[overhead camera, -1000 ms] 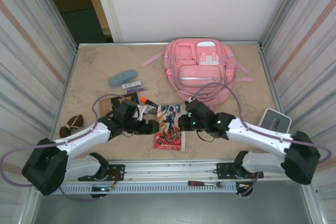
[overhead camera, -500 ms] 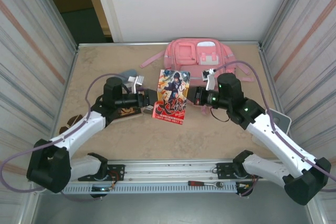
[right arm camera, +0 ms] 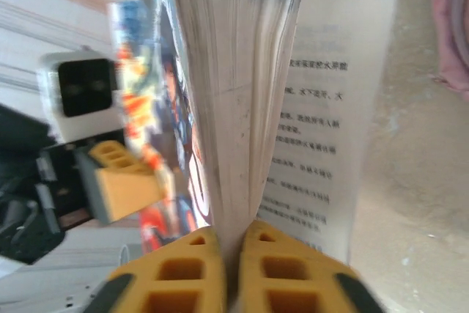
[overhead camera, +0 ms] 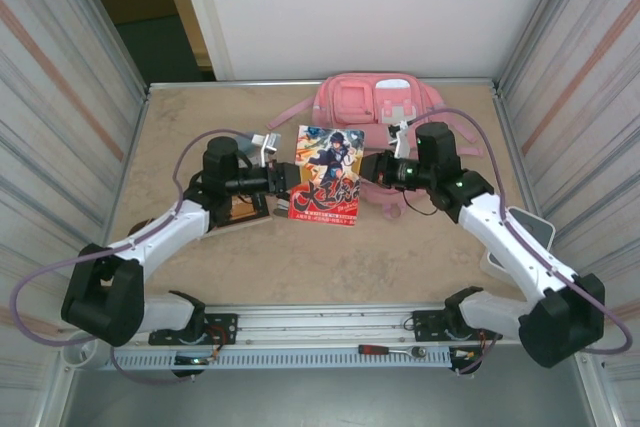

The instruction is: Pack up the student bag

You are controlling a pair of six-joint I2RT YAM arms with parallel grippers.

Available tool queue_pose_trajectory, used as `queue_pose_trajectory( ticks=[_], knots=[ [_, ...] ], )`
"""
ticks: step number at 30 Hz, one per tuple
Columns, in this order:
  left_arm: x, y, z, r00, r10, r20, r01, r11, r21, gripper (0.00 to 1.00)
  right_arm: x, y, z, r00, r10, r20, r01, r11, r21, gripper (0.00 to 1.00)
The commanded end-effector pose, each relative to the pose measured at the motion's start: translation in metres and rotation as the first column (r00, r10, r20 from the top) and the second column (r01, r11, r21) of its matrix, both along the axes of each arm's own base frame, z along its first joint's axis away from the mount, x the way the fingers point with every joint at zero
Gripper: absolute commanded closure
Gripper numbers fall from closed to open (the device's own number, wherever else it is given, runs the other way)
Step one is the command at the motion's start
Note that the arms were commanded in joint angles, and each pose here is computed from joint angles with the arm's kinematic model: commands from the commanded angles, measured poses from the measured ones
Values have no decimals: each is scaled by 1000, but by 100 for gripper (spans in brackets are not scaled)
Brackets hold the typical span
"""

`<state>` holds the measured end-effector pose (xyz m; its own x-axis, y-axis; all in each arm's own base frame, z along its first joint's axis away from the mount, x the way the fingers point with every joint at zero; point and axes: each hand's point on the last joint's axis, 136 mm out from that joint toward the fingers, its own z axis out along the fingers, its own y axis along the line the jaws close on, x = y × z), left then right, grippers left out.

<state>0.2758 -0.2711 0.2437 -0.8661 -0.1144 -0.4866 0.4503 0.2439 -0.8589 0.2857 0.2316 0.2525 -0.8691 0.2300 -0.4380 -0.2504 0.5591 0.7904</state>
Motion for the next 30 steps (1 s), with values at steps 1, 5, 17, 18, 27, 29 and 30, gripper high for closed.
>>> queue_pose_trajectory(
  ticks=[1, 5, 17, 18, 27, 29, 30],
  knots=[
    [10, 7, 29, 997, 3, 83, 0, 999, -36, 100, 19, -28, -9, 998, -32, 60, 43, 981, -188, 57],
    [29, 36, 20, 991, 120, 54, -122, 991, 45, 100, 41, -88, -45, 969, -21, 246, 184, 727, -662, 29],
    [47, 92, 17, 951, 285, 120, -306, 925, 227, 100, 122, -91, -128, 925, 351, 144, 91, 165, -982, 23],
    [48, 92, 16, 952, 283, 118, -304, 925, 228, 100, 128, -91, -134, 924, 361, 125, 78, 142, -987, 23],
    [60, 87, 3, 962, 264, 63, -271, 937, 219, 100, 156, -82, -179, 901, 433, 4, -41, 93, -995, 29],
    [62, 85, 0, 965, 257, 46, -261, 940, 218, 100, 158, -75, -179, 889, 457, 2, -51, 104, -993, 36],
    [63, 84, -1, 966, 254, 37, -256, 942, 216, 100, 159, -70, -176, 883, 470, 8, -54, 118, -992, 46]
  ],
)
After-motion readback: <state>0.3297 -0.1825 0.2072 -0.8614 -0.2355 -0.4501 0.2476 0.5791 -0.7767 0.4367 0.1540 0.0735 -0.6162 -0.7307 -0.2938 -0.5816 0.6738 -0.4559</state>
